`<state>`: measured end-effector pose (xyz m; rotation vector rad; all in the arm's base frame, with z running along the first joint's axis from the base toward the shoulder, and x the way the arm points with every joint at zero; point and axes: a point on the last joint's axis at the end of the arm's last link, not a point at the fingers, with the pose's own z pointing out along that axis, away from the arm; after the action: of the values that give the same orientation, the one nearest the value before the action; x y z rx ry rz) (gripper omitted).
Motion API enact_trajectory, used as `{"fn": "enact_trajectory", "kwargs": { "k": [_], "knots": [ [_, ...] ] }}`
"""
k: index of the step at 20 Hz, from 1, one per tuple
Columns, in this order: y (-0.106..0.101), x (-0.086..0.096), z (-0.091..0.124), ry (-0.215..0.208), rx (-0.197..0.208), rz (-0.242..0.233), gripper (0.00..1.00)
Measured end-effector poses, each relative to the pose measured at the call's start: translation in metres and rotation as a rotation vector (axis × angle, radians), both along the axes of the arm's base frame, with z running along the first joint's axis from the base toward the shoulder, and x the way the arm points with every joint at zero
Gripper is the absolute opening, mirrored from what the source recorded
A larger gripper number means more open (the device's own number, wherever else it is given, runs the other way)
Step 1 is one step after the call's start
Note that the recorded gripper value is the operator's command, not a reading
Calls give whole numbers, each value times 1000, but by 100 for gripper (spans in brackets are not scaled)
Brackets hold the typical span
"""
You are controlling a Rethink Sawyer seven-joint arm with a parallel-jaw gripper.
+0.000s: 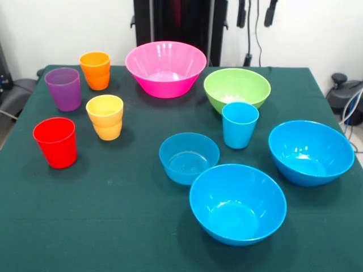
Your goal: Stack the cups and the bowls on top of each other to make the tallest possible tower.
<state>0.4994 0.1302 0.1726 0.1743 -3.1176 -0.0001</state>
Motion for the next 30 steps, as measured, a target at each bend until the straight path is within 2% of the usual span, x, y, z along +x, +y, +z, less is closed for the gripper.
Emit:
{"fn": "enact_trajectory", "kwargs": {
  "k": [8, 12, 18, 23, 30],
  "knots": [
    [-1, 17, -35, -33, -10, 10, 100],
    [-5, 21, -52, -30, -29, 20, 100],
    [-22, 24, -73, -15, -73, 21, 100],
    [-41, 27, -89, -23, -107, 14, 100],
    [-66, 27, -108, -11, -137, -8, 100]
  ]
}}
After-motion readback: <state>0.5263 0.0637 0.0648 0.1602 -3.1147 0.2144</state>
